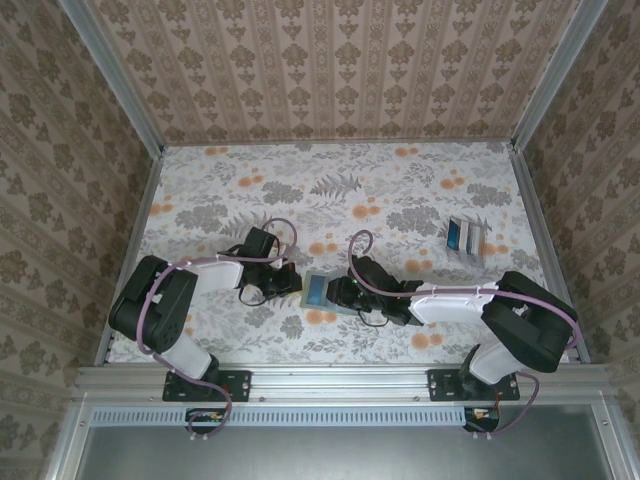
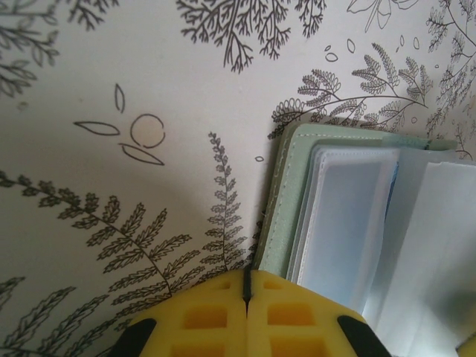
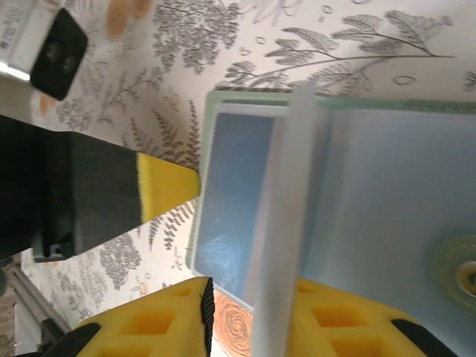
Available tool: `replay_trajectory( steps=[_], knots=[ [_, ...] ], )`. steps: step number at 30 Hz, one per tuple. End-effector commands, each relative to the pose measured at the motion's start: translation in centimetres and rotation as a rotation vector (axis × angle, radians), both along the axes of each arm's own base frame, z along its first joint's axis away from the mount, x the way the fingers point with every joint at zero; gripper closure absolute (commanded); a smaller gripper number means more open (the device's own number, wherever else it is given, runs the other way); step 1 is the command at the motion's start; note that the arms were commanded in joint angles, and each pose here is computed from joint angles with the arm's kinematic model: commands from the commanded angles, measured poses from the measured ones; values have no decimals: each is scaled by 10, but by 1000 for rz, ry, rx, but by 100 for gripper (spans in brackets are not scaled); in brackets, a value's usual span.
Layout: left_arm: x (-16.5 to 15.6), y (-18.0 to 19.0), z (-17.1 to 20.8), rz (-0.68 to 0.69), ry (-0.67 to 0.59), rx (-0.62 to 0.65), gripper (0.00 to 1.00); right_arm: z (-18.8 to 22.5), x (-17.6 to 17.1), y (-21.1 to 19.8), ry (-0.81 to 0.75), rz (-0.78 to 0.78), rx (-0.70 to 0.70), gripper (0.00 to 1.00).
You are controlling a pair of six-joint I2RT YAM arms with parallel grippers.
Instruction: Put the credit cards into the card holder
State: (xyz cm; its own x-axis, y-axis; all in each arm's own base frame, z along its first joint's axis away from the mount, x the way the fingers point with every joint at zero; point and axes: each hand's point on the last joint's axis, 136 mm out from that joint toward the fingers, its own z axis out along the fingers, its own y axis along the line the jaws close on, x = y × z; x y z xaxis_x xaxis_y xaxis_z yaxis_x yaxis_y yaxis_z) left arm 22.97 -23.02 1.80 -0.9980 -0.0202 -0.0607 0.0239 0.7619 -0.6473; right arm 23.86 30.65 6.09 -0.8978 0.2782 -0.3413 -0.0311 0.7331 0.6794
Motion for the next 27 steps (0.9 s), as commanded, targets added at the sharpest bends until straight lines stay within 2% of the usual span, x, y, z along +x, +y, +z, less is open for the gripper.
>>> replay_trajectory(
  steps=[1, 10, 14, 17, 20, 21, 23, 27],
  knots=[
    [-1, 11, 4, 0, 3, 24, 99, 9, 2, 23, -42, 76, 59, 69],
    [12, 37, 22, 76, -30, 27, 98, 23, 13, 67, -84, 197, 165, 65],
    [19, 41, 24, 99, -42, 21, 96, 37, 17, 67, -131, 226, 165, 60],
    [24, 38, 26, 103, -56, 6, 91, 51, 24, 46, -184, 206, 112, 58],
    [29, 35, 27, 114, -81, -16, 89, 61, 40, -3, -227, 120, -25, 58],
    [31, 34, 28, 117, -91, -21, 88, 58, 47, -28, -228, 76, -120, 57],
    [33, 32, 32, 112, -119, -18, 85, 76, 58, -79, -283, -26, -253, 54],
    [35, 34, 43, 100, -216, 52, 74, 104, 69, -187, -350, -260, -530, 46]
  ],
)
